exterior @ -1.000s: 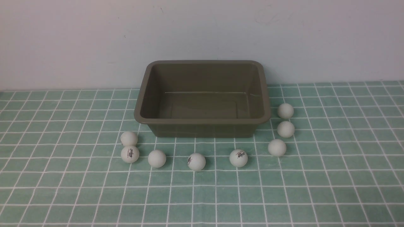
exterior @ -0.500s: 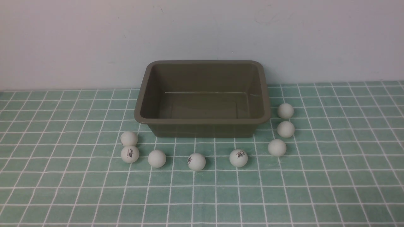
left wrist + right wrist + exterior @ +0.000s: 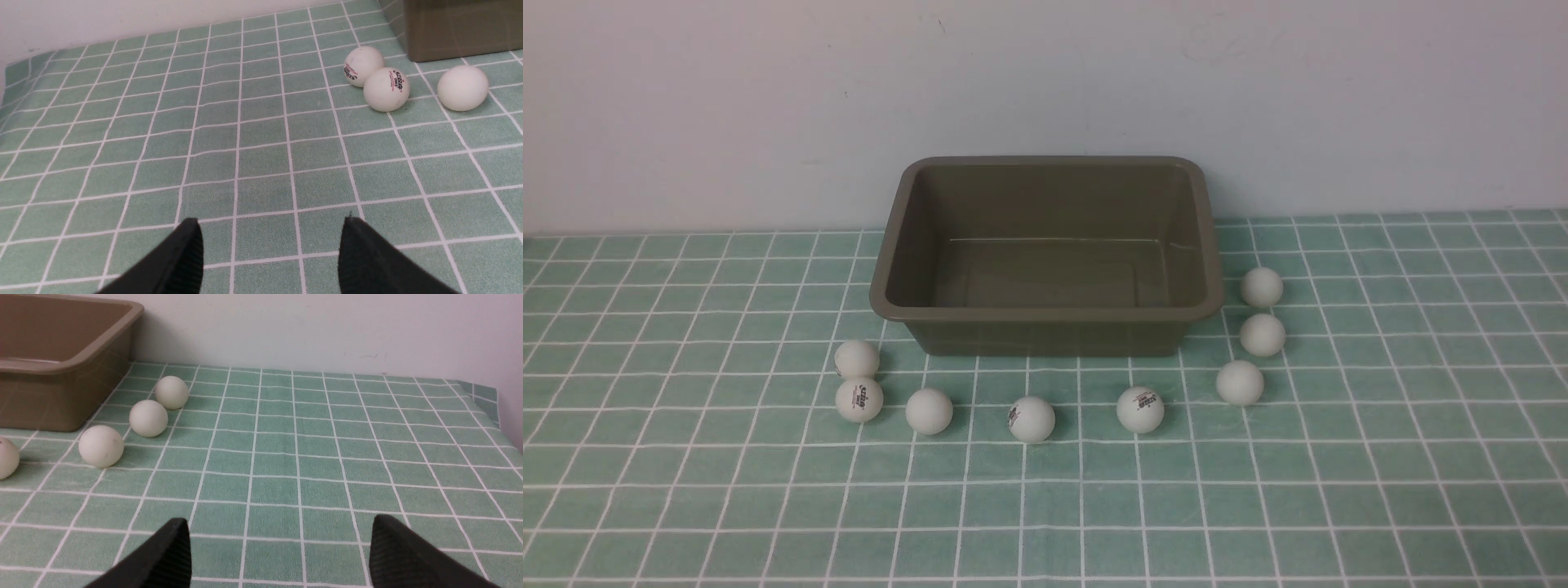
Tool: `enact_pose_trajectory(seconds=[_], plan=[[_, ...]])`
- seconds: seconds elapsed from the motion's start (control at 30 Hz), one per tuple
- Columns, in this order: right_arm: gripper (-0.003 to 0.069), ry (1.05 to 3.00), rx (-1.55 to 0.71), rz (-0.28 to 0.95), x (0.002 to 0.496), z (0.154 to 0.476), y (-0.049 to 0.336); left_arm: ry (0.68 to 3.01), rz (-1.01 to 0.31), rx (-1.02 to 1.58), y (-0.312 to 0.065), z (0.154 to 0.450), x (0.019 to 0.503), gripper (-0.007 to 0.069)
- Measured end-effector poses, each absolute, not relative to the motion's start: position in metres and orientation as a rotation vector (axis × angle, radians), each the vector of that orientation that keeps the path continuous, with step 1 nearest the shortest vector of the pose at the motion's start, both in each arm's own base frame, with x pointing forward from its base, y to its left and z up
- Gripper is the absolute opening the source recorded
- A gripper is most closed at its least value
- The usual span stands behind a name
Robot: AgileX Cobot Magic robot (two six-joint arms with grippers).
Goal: Put the table tennis balls in the box on the green coffee tablecloth.
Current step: 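Reach for and grasp a ping pong ball on the table beside the basket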
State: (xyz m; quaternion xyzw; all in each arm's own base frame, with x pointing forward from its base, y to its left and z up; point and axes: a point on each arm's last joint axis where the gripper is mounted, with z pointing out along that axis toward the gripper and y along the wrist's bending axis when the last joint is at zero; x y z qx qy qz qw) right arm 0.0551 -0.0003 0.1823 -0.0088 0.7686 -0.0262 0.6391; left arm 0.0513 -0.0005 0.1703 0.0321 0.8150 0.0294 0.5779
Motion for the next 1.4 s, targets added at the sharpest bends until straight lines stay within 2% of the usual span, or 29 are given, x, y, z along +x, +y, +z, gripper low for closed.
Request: enact_pose_trajectory(seconds=[0.1, 0.27, 0.47, 0.7, 1.4], plan=[[0.0531, 1.693, 0.0, -0.028, 0.052, 0.205, 0.001, 1.907, 0.069, 0.075, -0.001, 0.17, 0.051, 0.0405], [0.0531, 1.541, -0.021, -0.01, 0.028, 0.283, 0.005, 1.907, 0.069, 0.075, -0.001, 0.17, 0.051, 0.0405], [0.0531, 1.467, -0.024, 0.081, -0.009, 0.34, 0.013, 1.907, 0.069, 0.075, -0.001, 0.17, 0.051, 0.0405], [0.0531, 1.448, -0.014, 0.169, -0.016, 0.348, 0.017, 1.907, 0.069, 0.075, -0.001, 0.17, 0.051, 0.0405], [0.0531, 1.454, -0.014, 0.178, -0.016, 0.347, 0.018, 1.907, 0.069, 0.075, -0.001, 0.17, 0.051, 0.0405]])
